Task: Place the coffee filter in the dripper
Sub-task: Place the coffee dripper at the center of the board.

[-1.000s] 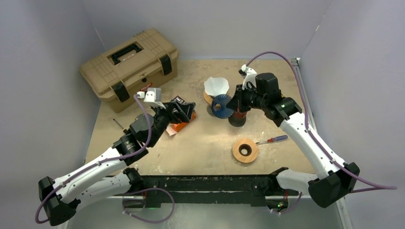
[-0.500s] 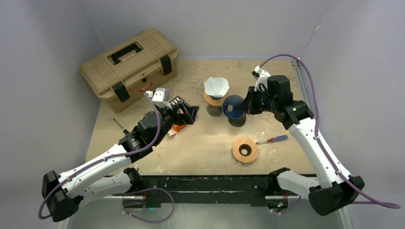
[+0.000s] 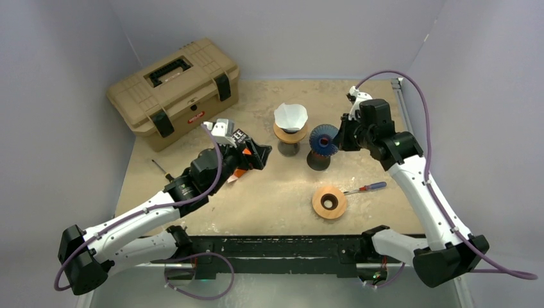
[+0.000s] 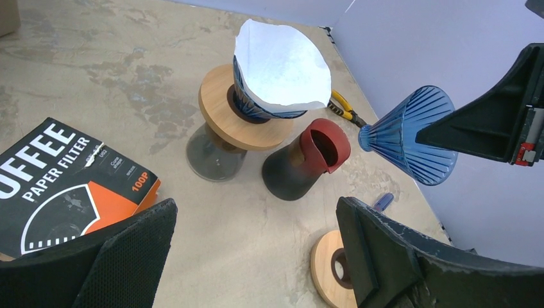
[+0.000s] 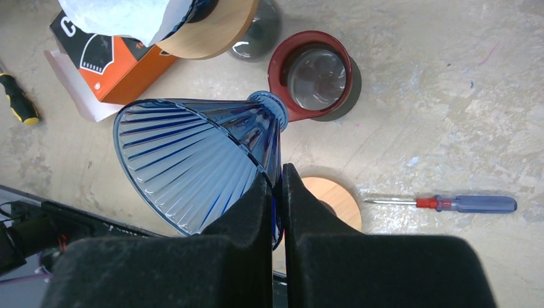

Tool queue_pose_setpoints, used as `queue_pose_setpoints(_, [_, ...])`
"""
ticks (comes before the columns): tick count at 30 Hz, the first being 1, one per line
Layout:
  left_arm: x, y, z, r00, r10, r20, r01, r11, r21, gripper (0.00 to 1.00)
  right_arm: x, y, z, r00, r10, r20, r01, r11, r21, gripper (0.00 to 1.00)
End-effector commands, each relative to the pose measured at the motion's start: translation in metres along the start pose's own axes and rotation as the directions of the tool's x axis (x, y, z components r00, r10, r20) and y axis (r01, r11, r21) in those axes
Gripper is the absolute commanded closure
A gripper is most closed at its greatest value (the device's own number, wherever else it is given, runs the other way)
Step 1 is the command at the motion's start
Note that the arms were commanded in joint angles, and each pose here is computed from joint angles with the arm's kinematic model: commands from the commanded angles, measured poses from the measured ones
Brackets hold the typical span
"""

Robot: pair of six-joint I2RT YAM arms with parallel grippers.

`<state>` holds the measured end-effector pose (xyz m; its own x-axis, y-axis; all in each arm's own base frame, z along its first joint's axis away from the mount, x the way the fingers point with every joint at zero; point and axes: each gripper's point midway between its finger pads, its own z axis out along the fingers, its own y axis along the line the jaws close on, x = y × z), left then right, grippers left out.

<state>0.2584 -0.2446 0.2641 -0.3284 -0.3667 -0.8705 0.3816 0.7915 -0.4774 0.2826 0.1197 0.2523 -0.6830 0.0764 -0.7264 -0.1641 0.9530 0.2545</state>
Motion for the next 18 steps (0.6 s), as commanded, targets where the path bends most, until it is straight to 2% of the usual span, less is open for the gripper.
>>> queue_pose_setpoints(1, [-0.015,-0.013,0.000,0.999,-0.014,0.028,0.013,0.999,0.044,0.05,-0.020,0.006,-0.005,0.998,0.004,0.058,-0.003,1.000,-0.024,1.00])
queue_pose_setpoints(8, [-0.013,-0.007,-0.002,1.000,0.012,0.026,-0.013,1.000,0.024,0.05,-0.003,0.035,0.002,0.998,-0.058,0.017,0.060,0.975,-0.215,1.00])
queue_pose_setpoints(13, [-0.013,-0.008,-0.002,1.000,0.024,0.015,-0.025,0.999,0.026,0.05,0.026,0.059,0.008,0.993,-0.108,-0.050,0.080,0.915,-0.396,1.00])
queue_pose_setpoints(18, [-0.011,-0.004,-0.002,1.000,0.030,-0.002,-0.030,1.000,0.003,0.05,0.060,0.066,0.019,0.983,-0.138,-0.122,0.075,0.904,-0.421,1.00])
